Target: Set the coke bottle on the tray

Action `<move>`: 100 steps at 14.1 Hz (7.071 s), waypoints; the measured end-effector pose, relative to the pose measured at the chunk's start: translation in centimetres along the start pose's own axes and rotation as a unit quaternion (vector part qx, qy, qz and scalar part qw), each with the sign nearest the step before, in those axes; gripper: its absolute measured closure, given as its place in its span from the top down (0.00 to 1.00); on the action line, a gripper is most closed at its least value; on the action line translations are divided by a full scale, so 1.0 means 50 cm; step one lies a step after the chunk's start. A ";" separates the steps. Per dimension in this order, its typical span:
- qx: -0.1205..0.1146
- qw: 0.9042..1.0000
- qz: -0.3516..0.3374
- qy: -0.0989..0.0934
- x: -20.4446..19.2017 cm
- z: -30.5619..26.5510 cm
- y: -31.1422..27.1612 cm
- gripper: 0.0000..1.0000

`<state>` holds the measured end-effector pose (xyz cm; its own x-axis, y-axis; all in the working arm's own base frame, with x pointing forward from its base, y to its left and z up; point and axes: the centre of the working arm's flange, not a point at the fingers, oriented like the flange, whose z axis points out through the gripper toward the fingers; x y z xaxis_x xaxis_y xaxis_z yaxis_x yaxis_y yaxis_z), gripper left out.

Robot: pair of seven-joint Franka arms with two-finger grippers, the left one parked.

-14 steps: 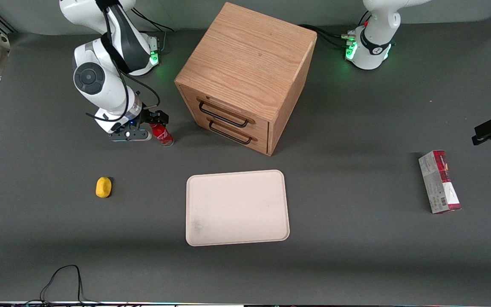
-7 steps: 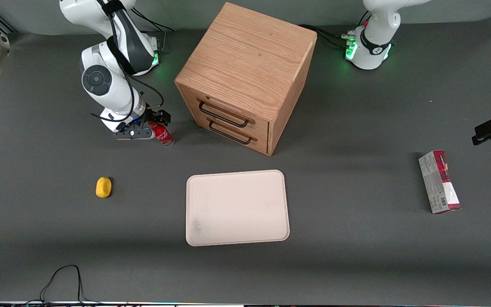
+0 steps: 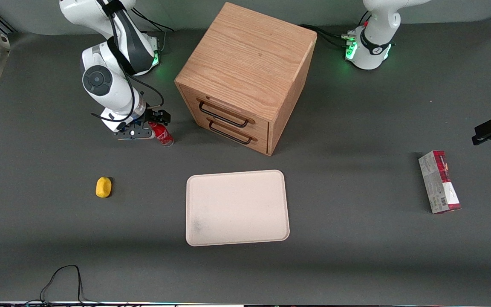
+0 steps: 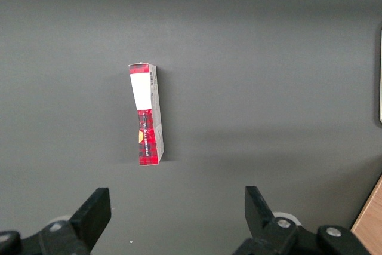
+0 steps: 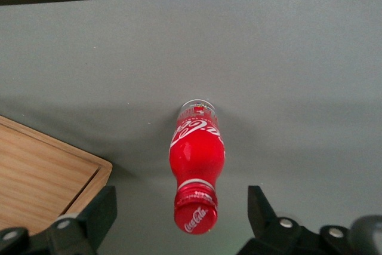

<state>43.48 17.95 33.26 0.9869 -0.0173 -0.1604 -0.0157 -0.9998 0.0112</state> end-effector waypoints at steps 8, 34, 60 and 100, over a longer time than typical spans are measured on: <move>-0.002 1.000 0.001 -0.005 -0.006 0.012 0.004 0.93; 0.015 0.998 0.051 -0.020 0.066 -0.403 0.094 0.31; 0.013 0.994 0.100 -0.032 0.424 -0.186 -0.247 0.31; 0.067 0.987 0.129 0.066 0.582 -0.098 -0.225 0.31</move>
<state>73.16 28.72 33.32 0.9593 -0.2797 -0.0383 -0.2822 -0.9543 -0.0981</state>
